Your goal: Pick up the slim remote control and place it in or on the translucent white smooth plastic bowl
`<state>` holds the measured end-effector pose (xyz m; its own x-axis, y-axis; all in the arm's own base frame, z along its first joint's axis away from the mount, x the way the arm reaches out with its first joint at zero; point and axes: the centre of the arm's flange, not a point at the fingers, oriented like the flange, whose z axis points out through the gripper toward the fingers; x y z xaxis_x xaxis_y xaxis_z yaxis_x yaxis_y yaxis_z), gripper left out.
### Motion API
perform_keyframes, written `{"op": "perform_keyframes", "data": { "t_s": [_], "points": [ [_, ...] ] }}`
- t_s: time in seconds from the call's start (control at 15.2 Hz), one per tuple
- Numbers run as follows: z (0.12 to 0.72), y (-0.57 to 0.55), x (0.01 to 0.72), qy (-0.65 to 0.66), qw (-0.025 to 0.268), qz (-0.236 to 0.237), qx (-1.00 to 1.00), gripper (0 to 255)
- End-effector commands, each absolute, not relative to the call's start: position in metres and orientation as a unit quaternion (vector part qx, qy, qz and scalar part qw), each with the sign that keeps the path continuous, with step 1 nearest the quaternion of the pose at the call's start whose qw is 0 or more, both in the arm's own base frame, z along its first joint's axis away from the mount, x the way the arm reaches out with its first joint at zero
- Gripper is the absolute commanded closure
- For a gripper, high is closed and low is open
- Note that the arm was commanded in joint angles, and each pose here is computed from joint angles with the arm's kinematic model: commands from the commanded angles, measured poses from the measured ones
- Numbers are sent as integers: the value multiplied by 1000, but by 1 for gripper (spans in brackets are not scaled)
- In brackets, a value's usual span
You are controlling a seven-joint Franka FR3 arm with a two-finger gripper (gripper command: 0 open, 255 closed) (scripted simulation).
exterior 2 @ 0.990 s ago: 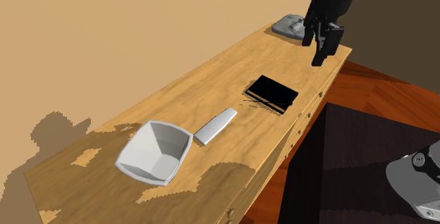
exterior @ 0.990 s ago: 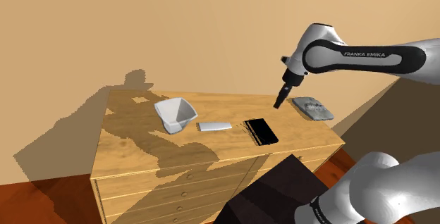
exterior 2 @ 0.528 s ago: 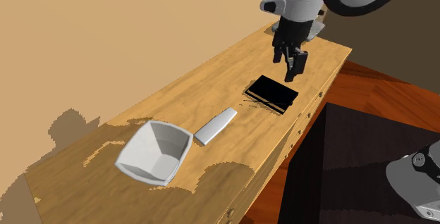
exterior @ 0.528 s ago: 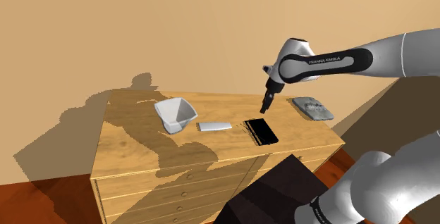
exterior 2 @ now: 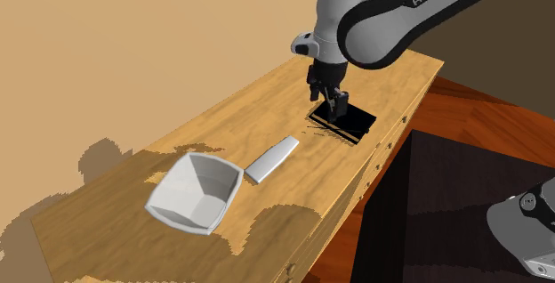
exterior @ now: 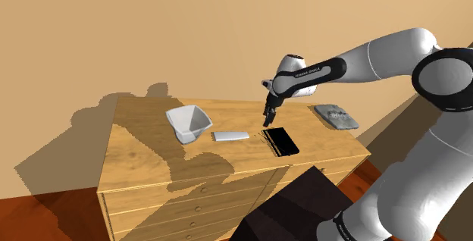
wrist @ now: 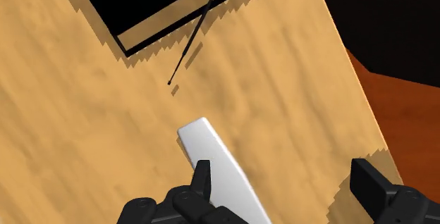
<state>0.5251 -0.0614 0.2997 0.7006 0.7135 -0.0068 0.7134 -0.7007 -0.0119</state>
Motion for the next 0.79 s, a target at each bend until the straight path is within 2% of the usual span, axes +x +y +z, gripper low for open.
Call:
{"op": "perform_keyframes", "data": {
  "t_s": [0.0, 0.73],
  "points": [
    [279, -60, 540, -414, 4, 5, -910, 0],
    [166, -22, 621, -551, 5, 0, -835, 0]
  ]
}}
